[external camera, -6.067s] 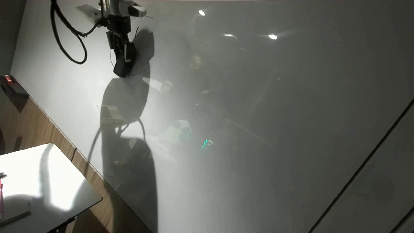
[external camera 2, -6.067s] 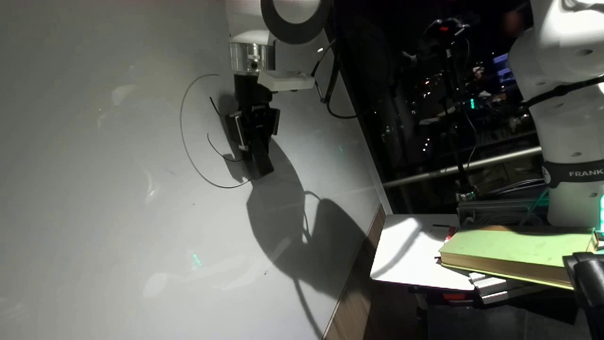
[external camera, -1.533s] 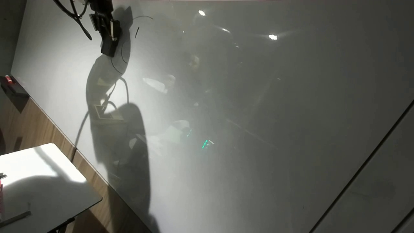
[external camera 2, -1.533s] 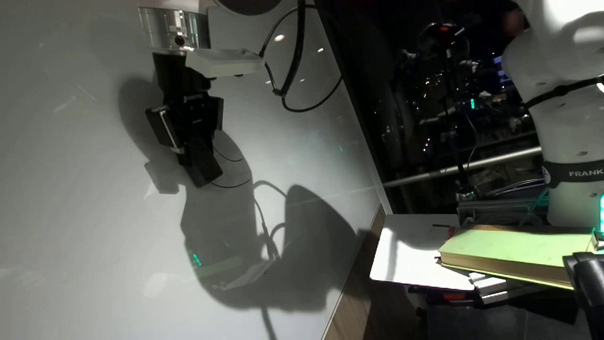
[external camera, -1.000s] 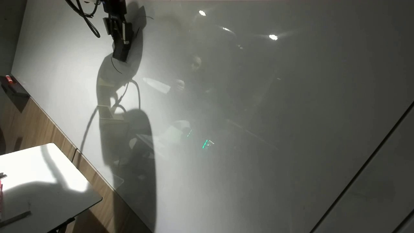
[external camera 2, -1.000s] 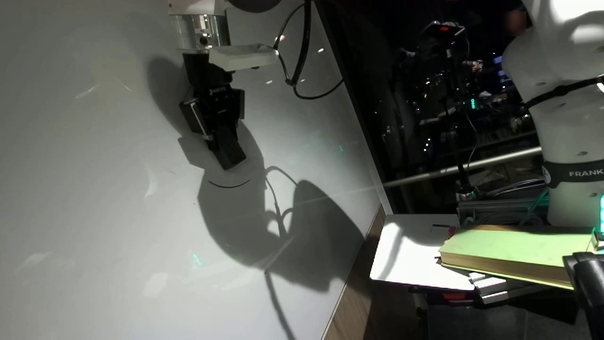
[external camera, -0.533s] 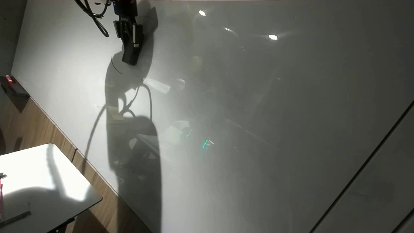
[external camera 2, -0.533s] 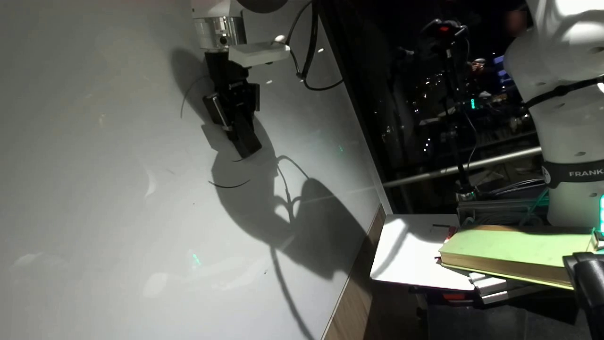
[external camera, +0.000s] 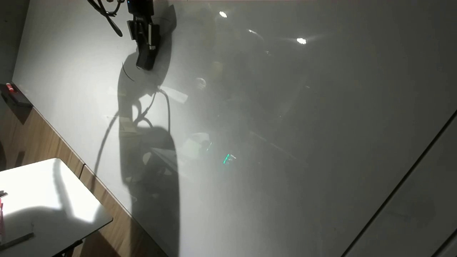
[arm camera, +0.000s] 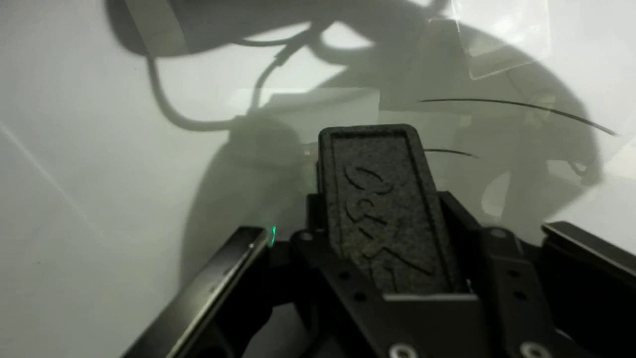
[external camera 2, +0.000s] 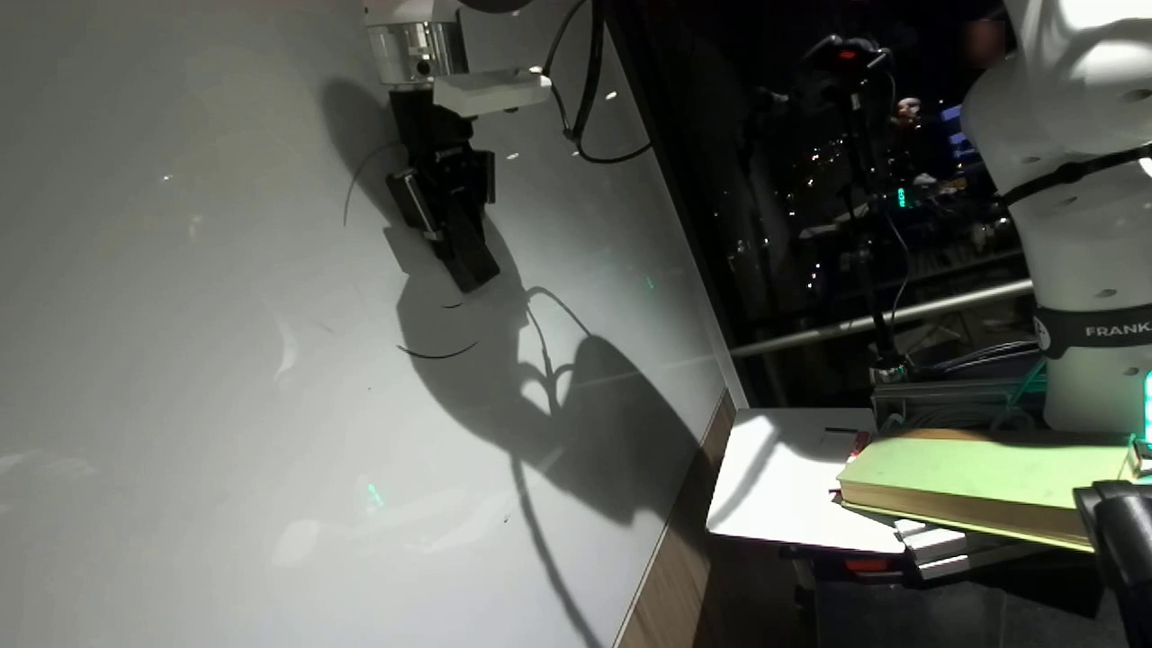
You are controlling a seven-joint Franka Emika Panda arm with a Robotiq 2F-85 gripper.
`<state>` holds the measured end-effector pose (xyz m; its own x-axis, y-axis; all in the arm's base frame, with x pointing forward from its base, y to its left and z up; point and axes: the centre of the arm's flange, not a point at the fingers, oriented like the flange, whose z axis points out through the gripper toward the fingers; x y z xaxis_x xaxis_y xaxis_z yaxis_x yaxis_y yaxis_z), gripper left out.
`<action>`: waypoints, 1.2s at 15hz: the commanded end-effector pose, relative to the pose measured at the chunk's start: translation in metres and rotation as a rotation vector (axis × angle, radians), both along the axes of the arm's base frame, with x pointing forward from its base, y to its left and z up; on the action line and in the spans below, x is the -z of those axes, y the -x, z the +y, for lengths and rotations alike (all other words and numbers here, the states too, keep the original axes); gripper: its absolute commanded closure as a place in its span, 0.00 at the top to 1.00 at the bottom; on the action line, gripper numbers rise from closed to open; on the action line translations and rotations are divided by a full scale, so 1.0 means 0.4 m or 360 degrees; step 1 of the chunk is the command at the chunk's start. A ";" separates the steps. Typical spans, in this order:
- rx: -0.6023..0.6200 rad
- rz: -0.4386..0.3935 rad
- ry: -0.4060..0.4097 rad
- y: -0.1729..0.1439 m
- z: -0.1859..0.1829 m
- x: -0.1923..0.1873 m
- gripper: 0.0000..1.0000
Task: Use the duster to rub the smiley face off of the board
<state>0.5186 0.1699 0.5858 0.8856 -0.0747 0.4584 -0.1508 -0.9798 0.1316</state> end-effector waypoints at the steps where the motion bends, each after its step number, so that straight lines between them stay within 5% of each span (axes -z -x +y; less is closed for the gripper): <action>1: 0.0028 -0.0174 -0.0015 -0.127 -0.049 -0.136 0.31; 18: 0.0030 -0.0175 0.0005 -0.125 -0.046 -0.190 0.31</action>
<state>0.5187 0.1619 0.6328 0.8817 -0.1067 0.4597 -0.1932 -0.9703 0.1453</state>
